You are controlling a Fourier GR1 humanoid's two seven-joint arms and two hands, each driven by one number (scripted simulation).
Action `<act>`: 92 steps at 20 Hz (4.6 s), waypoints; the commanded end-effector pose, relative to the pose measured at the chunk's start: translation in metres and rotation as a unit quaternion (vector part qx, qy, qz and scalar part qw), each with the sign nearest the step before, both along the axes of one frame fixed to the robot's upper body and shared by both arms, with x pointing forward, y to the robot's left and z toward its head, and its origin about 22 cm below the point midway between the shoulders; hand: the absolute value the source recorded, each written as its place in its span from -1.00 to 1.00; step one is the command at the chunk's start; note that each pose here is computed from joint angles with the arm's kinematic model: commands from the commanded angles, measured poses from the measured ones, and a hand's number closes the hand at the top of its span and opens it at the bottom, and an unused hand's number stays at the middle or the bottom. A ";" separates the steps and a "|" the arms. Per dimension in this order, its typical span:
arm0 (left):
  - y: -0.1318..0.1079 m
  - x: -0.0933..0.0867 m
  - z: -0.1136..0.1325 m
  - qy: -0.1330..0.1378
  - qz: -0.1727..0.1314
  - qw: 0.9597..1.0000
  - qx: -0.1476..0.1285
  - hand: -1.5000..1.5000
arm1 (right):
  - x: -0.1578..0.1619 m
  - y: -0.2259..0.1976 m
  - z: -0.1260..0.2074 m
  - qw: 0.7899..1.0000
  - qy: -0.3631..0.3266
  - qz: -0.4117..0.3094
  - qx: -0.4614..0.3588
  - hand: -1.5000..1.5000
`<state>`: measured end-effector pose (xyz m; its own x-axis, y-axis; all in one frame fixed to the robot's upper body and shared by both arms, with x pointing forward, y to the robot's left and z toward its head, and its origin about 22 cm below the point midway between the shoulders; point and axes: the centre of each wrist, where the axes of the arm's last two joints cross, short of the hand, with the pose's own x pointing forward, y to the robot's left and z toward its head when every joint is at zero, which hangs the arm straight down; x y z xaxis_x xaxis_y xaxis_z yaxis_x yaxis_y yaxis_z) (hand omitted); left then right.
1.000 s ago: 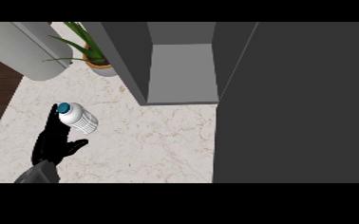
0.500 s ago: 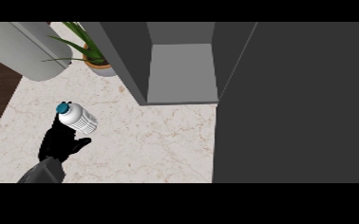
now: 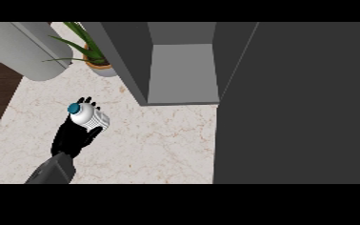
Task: Pick up the bottled water, place it into the cabinet and close the cabinet
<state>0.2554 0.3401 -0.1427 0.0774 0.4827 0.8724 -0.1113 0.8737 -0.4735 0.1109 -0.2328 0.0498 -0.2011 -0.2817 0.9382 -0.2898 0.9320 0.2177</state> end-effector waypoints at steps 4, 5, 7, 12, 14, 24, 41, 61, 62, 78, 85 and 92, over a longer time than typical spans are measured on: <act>-0.019 0.019 0.006 -0.051 -0.010 0.998 -0.020 1.00 | 0.002 0.008 0.000 1.000 0.001 0.000 0.007 -1.00; -0.020 -0.003 -0.009 -0.043 -0.023 0.998 -0.027 1.00 | -0.007 -0.014 -0.008 1.000 0.005 -0.004 0.000 -1.00; -0.018 0.014 0.003 -0.044 -0.018 0.998 -0.037 1.00 | 0.003 0.004 0.001 1.000 0.001 -0.008 0.003 -1.00; -0.033 0.008 -0.006 -0.058 0.003 0.998 -0.008 1.00 | -0.024 0.005 0.007 1.000 0.008 -0.003 0.010 -1.00; -0.017 0.001 -0.004 -0.067 -0.025 0.997 -0.003 1.00 | -0.022 -0.009 0.005 1.000 0.009 -0.001 -0.010 -1.00; -0.034 -0.002 -0.007 -0.088 -0.032 0.995 -0.034 1.00 | 0.000 0.003 0.011 1.000 0.003 -0.011 -0.004 -1.00; -0.072 0.008 0.059 -0.092 -0.080 0.992 -0.017 1.00 | -0.012 -0.012 -0.005 1.000 0.012 0.001 -0.003 -1.00; -0.211 0.077 0.179 -0.132 -0.090 0.985 0.066 1.00 | 0.010 0.015 -0.010 1.000 0.014 0.005 0.017 -1.00; -0.214 0.062 0.183 -0.138 -0.089 0.984 0.071 1.00 | -0.008 0.012 -0.011 1.000 0.017 0.011 0.011 -1.00; -0.268 0.154 0.224 -0.145 -0.021 0.961 0.233 1.00 | 0.010 0.000 -0.008 1.000 0.006 0.017 0.020 -1.00; -0.261 0.176 0.215 -0.127 0.003 0.952 0.277 1.00 | 0.011 0.004 -0.012 0.999 0.015 0.021 0.024 -1.00; -0.252 0.178 0.195 -0.109 0.031 0.938 0.328 1.00 | 0.017 0.012 -0.018 0.999 0.015 0.036 0.019 -1.00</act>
<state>0.4338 0.0840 0.0655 -0.1576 -0.1218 0.9800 -0.0902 0.9900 0.1085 0.1211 -0.2218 0.0401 -0.1547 -0.3273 0.9322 -0.3346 0.9051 0.2623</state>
